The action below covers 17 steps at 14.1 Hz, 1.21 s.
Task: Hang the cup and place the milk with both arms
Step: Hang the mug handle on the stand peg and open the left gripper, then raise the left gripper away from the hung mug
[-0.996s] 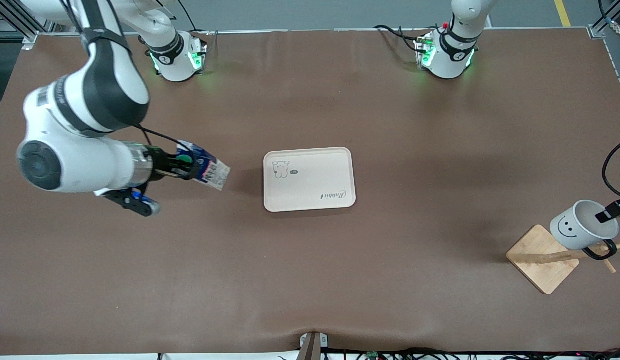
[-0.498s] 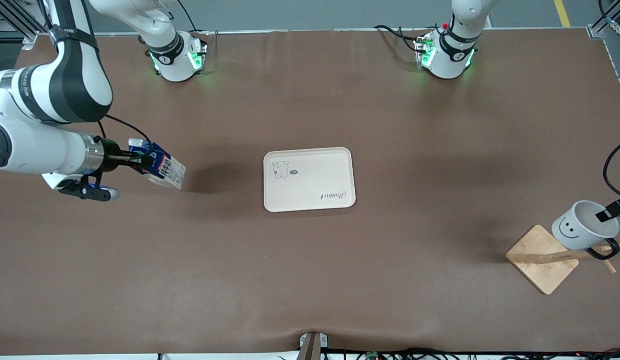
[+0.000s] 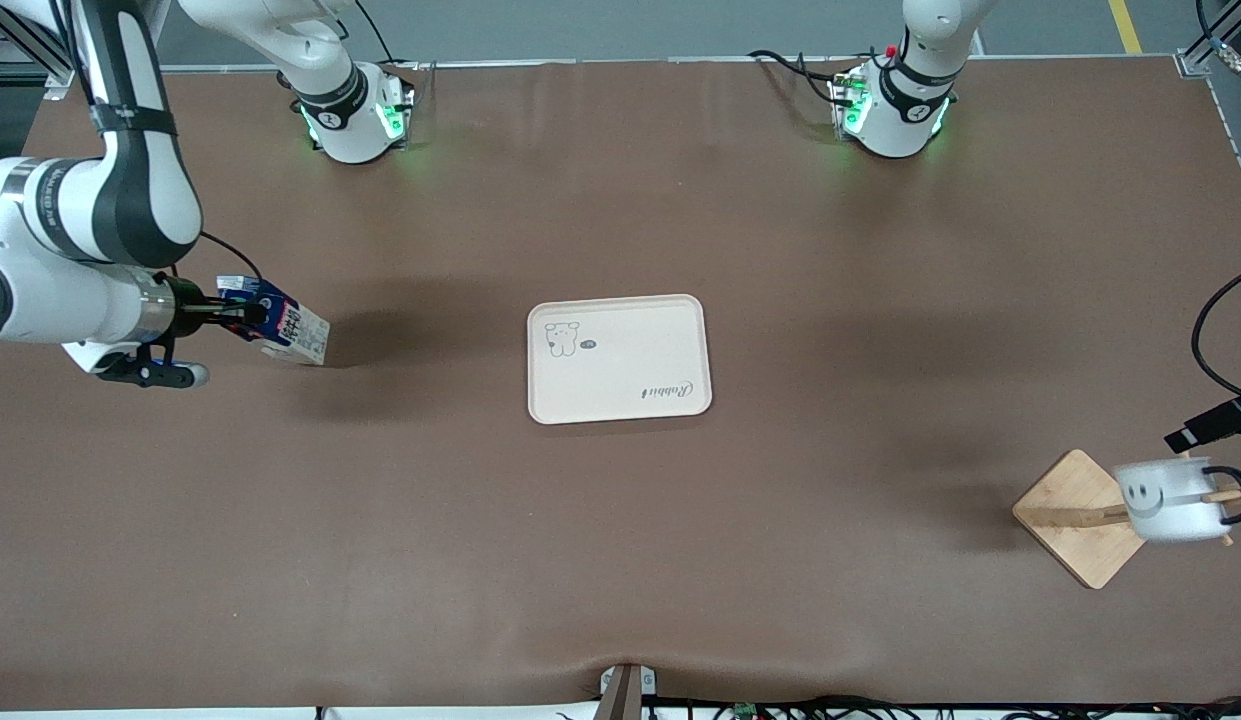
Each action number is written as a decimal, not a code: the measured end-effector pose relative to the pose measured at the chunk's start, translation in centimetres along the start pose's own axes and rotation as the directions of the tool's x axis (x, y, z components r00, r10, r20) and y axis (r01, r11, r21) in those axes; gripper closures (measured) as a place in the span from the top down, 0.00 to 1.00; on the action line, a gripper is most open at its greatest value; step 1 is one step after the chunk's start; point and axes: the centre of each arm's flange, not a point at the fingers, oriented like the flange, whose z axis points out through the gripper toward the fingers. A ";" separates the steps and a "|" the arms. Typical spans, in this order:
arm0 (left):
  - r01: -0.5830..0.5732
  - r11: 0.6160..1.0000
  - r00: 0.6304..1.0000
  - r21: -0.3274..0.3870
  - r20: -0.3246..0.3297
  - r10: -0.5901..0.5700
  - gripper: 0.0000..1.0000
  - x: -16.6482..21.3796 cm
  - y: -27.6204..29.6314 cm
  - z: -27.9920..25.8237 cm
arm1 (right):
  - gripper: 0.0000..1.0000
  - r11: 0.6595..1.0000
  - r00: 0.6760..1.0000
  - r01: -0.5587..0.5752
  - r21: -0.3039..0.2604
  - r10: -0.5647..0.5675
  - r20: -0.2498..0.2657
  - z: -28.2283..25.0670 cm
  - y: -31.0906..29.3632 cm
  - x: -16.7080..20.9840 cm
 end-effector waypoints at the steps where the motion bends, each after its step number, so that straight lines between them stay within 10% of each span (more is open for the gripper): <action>1: -0.010 1.000 1.000 0.005 -0.001 0.010 1.00 -0.2 0.8 -0.5 | 0.58 1.000 1.000 0.010 0.002 -0.010 -0.004 0.7 0.7 0.0; 17: -0.150 0.959 0.986 0.238 0.109 0.127 1.00 -6.4 7.7 -9.7 | 0.58 0.999 0.999 0.032 0.013 -0.032 -0.005 2.0 3.7 -0.1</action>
